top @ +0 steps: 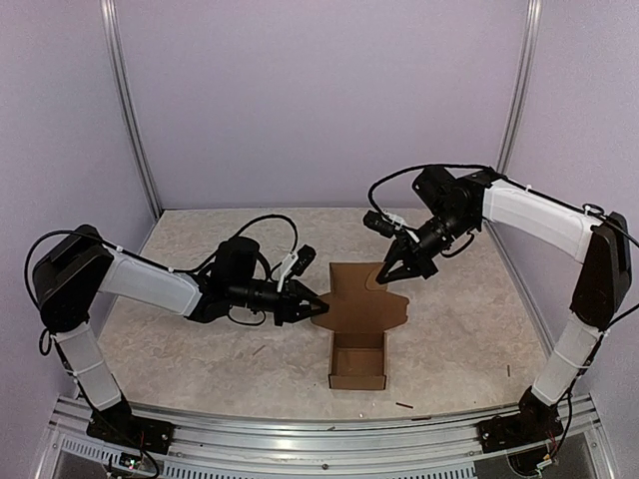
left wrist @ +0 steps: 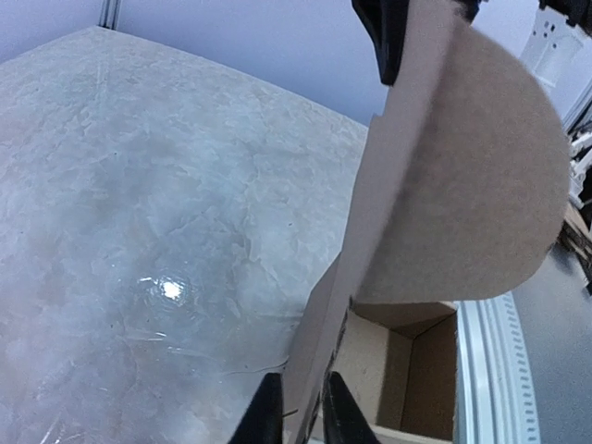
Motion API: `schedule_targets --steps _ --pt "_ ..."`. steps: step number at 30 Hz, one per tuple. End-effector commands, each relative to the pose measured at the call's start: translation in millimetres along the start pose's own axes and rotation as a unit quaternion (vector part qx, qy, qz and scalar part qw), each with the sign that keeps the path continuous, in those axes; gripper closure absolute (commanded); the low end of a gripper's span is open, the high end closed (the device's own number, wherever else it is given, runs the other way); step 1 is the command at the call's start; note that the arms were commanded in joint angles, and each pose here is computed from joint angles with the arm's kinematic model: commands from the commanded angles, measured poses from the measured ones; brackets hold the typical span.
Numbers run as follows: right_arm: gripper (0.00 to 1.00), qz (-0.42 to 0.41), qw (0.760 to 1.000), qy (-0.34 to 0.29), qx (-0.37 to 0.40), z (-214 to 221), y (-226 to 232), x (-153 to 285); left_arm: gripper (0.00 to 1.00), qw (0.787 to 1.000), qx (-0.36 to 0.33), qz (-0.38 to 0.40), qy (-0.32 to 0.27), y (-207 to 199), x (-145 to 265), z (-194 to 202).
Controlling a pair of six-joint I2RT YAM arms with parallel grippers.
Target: Fold the paper box
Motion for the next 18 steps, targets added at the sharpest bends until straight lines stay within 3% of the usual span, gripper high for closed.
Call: schedule_targets --steps 1,2,4,7,13,18 --pt "0.9 0.012 1.0 -0.021 0.012 -16.1 8.3 18.1 0.95 1.0 -0.011 0.005 -0.018 5.6 -3.3 -9.0" --pt "0.84 0.011 1.0 -0.018 0.017 -16.1 10.4 19.8 0.99 1.0 -0.012 0.009 -0.018 5.0 -2.7 -10.0" --pt "0.61 0.011 1.0 -0.003 0.027 -15.7 13.1 21.3 1.0 1.0 -0.019 0.014 -0.016 2.2 -1.2 -12.3" --pt "0.47 0.018 0.999 0.027 0.034 -20.2 12.2 20.7 1.0 0.999 -0.045 0.016 -0.001 -3.8 -1.4 -18.8" --pt "0.45 0.017 0.997 0.078 0.024 -32.0 3.2 6.4 1.0 0.995 -0.091 -0.003 0.035 -13.5 -4.9 -25.5" --pt "0.64 0.026 0.994 0.106 0.008 -30.5 -7.1 -5.9 1.0 0.994 -0.099 -0.013 0.037 -13.7 -1.6 -28.3"
Point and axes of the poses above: each gripper's point midway between its finger pads, its own x axis back along the fingers, its own y axis along the line the jaws close on, z = x × y, the point moved 6 cm from there along x, back along the fingers, and after that the axes turned 1 degree about x, right-handed, at the moved point
